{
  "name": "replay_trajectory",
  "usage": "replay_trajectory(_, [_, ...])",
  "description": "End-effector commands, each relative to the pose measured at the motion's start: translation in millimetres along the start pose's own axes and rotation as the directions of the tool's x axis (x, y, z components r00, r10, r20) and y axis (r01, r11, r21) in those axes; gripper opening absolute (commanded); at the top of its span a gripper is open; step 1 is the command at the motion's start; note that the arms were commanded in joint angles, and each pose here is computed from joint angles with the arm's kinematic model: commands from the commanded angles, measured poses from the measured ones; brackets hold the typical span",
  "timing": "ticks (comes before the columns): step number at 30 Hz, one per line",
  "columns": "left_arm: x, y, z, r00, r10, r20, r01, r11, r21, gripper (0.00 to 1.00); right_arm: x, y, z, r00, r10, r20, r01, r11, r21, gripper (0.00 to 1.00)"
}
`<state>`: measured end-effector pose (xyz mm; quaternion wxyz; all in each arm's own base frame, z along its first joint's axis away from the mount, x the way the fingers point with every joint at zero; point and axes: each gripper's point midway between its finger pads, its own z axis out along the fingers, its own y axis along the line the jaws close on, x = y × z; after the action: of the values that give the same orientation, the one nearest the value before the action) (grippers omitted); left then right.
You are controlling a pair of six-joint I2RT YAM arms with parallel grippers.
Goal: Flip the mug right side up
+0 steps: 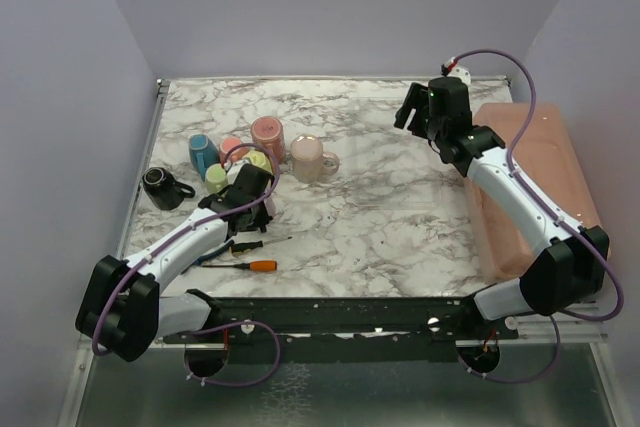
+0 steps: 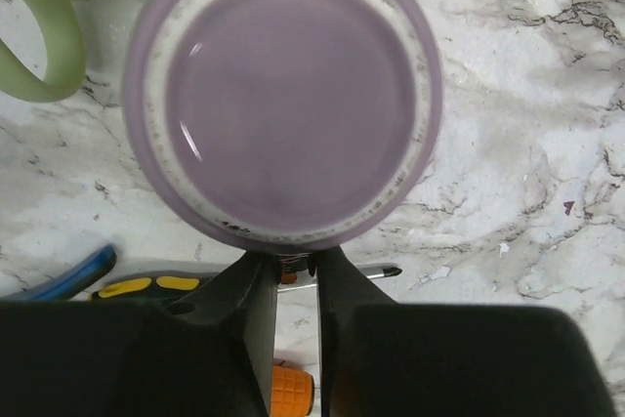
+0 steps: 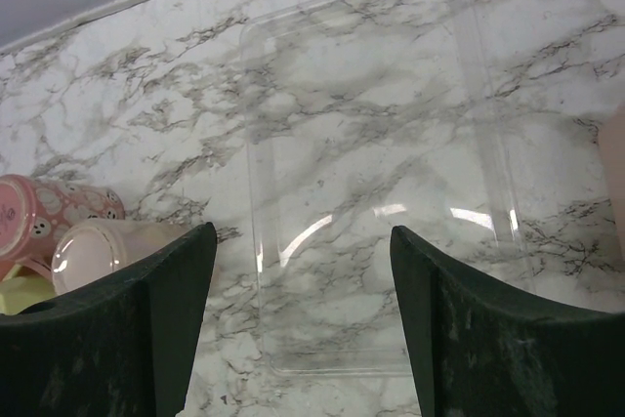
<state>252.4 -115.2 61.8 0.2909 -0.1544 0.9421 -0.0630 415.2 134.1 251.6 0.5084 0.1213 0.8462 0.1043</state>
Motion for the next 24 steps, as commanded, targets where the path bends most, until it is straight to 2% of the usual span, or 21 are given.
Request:
replay_trajectory(1, [-10.5, 1.0, 1.9, 0.999, 0.004, 0.042, -0.004, 1.000, -0.017, 0.09, 3.7, -10.8, -7.9, 1.000, -0.013, 0.001, 0.013, 0.999, 0.041, 0.75])
replay_trajectory(2, [-12.0, -1.0, 0.8, 0.999, 0.007, 0.043, -0.007, 1.000, -0.009, 0.00, 4.3, -10.9, -8.2, 1.000, -0.013, 0.001, 0.013, 0.999, 0.040, 0.76])
replay_trajectory(7, [-27.9, -25.2, -16.7, 0.996, 0.029, 0.084, -0.038, 0.994, 0.102, 0.00, 6.2, -13.9, -9.7, 1.000, -0.013, 0.001, 0.013, 0.999, 0.047, 0.75])
replay_trajectory(14, [-29.5, -60.2, -45.6, 0.979, 0.181, 0.099, -0.202, 0.937, 0.284, 0.00, 10.3, -15.8, -12.7, 1.000, 0.004, 0.000, -0.004, 0.999, 0.045, 0.75])
replay_trajectory(18, [-37.9, -59.0, -59.2, 0.956, 0.240, 0.166, -0.280, 0.915, 0.291, 0.00, 9.5, -13.6, -15.8, 1.000, 0.025, 0.016, -0.025, 0.999, 0.024, 0.75])
replay_trajectory(24, [-64.1, -81.6, -99.5, 0.918, 0.272, 0.290, -0.370, 0.848, 0.379, 0.00, -0.3, -6.5, -23.3, 0.997, 0.048, 0.061, -0.046, 0.999, -0.026, 0.76])
